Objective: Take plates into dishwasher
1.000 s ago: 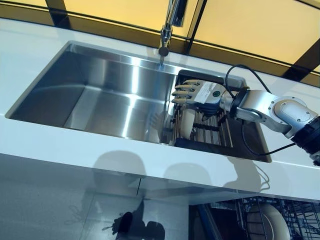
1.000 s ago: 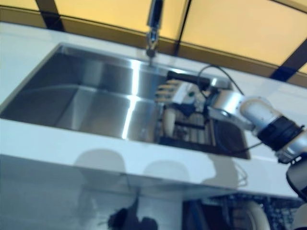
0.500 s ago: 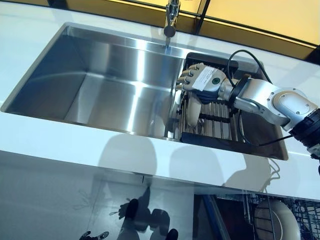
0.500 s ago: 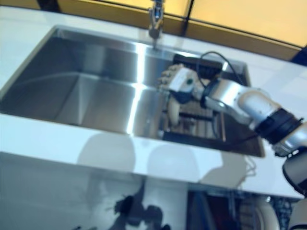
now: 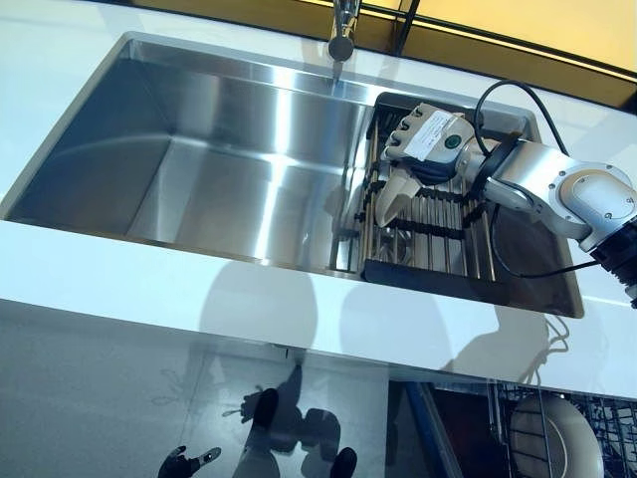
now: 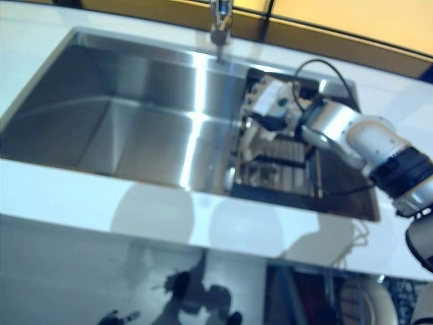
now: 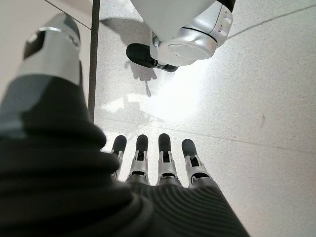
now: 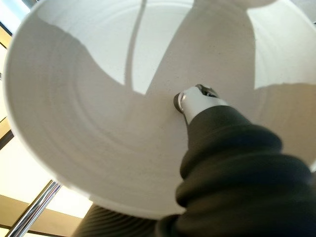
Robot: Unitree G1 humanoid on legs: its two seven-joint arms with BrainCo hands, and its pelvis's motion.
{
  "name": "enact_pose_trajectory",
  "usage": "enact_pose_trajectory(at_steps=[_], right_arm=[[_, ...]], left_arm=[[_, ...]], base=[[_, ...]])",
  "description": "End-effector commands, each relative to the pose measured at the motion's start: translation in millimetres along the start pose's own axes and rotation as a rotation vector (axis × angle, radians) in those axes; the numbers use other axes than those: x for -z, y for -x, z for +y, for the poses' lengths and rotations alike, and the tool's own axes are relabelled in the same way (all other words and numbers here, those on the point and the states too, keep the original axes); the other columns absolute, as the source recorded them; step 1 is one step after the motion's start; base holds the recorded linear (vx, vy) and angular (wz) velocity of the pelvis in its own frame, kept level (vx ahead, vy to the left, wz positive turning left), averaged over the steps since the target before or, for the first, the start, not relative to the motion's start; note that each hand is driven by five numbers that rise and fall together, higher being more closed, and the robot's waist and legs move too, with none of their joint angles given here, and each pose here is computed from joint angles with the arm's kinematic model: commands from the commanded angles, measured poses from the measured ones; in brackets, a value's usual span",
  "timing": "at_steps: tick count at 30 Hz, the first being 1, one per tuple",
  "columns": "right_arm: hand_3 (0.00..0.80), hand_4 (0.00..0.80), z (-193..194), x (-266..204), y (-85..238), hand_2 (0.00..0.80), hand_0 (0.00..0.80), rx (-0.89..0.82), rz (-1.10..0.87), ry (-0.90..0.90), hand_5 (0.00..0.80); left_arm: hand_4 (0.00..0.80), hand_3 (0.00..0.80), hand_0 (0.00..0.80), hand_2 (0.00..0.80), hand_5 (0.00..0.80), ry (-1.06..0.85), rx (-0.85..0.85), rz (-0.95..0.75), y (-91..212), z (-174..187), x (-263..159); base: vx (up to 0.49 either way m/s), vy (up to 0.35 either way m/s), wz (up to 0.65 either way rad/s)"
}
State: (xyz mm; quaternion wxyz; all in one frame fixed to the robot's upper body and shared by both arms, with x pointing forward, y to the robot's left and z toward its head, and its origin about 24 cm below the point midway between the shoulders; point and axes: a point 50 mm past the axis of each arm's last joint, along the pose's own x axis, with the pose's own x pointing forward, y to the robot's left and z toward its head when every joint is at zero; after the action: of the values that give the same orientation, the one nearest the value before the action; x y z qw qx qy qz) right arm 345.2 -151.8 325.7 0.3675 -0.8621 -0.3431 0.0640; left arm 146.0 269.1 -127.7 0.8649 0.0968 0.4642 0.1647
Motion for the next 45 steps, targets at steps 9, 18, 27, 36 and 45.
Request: enact_pose_trajectory(at_steps=[9,18,27,36,45], right_arm=[[0.8,0.8,14.9,15.1,20.4,0.8,0.8,-0.026,0.072,-0.003,0.8],[0.8,0.8,23.4,33.6,39.9,0.8,0.8,-0.05,0.153,-0.005,0.8],[0.8,0.8,24.5,56.2,60.8,0.8,0.8,-0.051,0.271,0.001,0.8],[0.8,0.8,27.9,77.8,88.6,0.8,0.8,-0.093,0.403,0.032,0.8],[0.8,0.8,44.0,101.1,130.3,0.8,0.8,-0.182,0.606,-0.06,0.8]], left_arm=[[0.0,0.0,0.0,0.0,0.0,-0.029,-0.02,0.052,3.7,3.4,19.8],[0.0,0.0,0.0,0.0,0.0,-0.047,-0.029,0.098,6.9,4.7,35.9],[0.0,0.0,0.0,0.0,0.0,-0.055,-0.031,0.139,10.1,1.9,47.9],[0.0,0.0,0.0,0.0,0.0,-0.057,-0.032,0.184,11.6,3.4,56.2],[0.0,0.0,0.0,0.0,0.0,-0.065,-0.037,0.217,11.4,5.5,58.7]], base=[[0.051,0.003,-0.01],[0.045,0.015,-0.05],[0.047,0.043,-0.17],[0.018,0.046,-0.22],[-0.003,0.008,-0.21]])
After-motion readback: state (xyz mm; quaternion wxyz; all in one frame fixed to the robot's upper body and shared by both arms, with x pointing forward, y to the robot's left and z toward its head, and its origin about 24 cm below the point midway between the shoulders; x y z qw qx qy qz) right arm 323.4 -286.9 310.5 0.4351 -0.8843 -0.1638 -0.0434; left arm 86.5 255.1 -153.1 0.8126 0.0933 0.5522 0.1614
